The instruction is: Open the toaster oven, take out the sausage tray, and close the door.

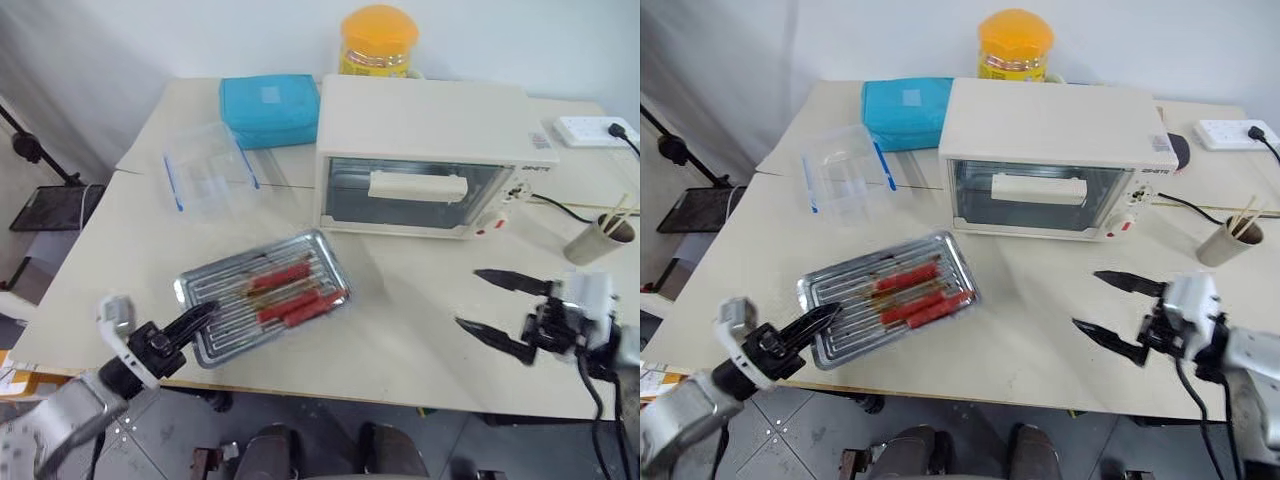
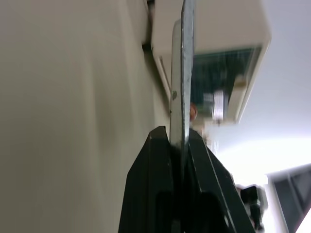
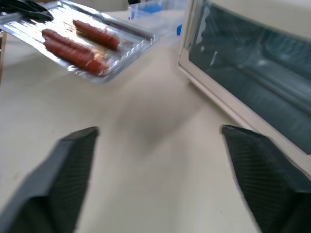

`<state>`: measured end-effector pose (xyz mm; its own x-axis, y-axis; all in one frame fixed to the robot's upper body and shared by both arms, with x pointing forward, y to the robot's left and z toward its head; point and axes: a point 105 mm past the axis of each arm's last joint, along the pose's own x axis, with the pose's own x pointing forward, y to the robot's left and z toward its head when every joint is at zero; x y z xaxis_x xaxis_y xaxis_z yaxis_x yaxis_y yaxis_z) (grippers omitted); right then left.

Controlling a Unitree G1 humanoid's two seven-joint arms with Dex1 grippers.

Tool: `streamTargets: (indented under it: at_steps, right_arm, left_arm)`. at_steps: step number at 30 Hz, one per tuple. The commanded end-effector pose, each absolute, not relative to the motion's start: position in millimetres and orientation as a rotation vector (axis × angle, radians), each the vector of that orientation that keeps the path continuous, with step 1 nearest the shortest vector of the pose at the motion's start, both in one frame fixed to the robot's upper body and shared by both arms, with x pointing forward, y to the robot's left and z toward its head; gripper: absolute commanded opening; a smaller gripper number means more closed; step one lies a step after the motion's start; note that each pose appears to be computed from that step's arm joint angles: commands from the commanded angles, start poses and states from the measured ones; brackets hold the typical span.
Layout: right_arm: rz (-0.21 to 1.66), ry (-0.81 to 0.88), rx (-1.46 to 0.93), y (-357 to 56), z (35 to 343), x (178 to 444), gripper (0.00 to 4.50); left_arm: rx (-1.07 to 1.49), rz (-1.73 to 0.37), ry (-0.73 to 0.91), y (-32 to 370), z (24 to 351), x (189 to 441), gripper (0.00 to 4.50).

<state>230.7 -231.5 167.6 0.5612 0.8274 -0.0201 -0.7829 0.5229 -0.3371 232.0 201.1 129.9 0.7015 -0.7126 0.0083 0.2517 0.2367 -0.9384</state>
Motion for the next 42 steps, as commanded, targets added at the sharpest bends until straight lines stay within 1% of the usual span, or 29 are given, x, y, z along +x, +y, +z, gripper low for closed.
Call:
streamTargets:
  at_steps: [1, 5, 7, 12, 15, 22, 25, 27, 29, 33, 35, 39, 40, 42]
  right_arm:
    - [0.929, -0.139, -0.357, -243, 174, 218, 4.49]
    - [0.874, -0.127, -0.352, -251, 175, 207, 4.49]
    - [0.856, -0.122, -0.351, -252, 175, 202, 4.49]
    - [0.786, -0.113, -0.350, -254, 173, 187, 4.49]
    - [0.764, -0.107, -0.344, -254, 172, 180, 4.49]
    - [0.794, -0.049, -0.295, -252, 167, 163, 4.49]
    - [0.823, -0.009, -0.291, -251, 163, 157, 4.49]
    - [0.827, 0.004, -0.282, -251, 160, 155, 4.50]
    - [0.825, 0.004, -0.281, -251, 159, 155, 4.50]
    - [0.823, 0.001, -0.285, -252, 159, 159, 4.50]
    - [0.825, 0.001, -0.287, -253, 159, 160, 4.50]
    - [0.837, -0.001, -0.289, -254, 160, 163, 4.50]
    - [0.846, 0.002, -0.288, -254, 160, 163, 4.50]
    - [0.860, 0.005, -0.293, -255, 161, 165, 4.50]
  left_arm:
    - [-1.161, -0.857, 0.605, 182, 133, 243, 0.00]
    - [-1.128, -0.943, 0.717, 158, 138, 266, 0.00]
    - [-1.094, -0.963, 0.771, 148, 138, 272, 0.00]
    - [-0.987, -0.979, 0.857, 107, 134, 302, 0.00]
    - [-0.930, -0.965, 0.881, 87, 126, 314, 0.00]
    - [-0.855, -0.944, 0.905, 54, 111, 326, 0.00]
    - [-0.853, -0.966, 0.885, 47, 114, 327, 0.00]
    - [-0.839, -0.963, 0.864, 47, 115, 328, 0.66]
    - [-0.819, -0.967, 0.852, 49, 116, 327, 1.19]
    - [-0.749, -0.945, 0.808, 68, 119, 326, 2.40]
    - [-0.680, -0.936, 0.738, 84, 125, 327, 2.96]
    - [-0.428, -0.922, 0.568, 124, 136, 326, 4.06]
    - [-0.299, -0.929, 0.502, 137, 138, 324, 4.34]
    - [-0.044, -1.040, 0.414, 158, 144, 309, 4.34]
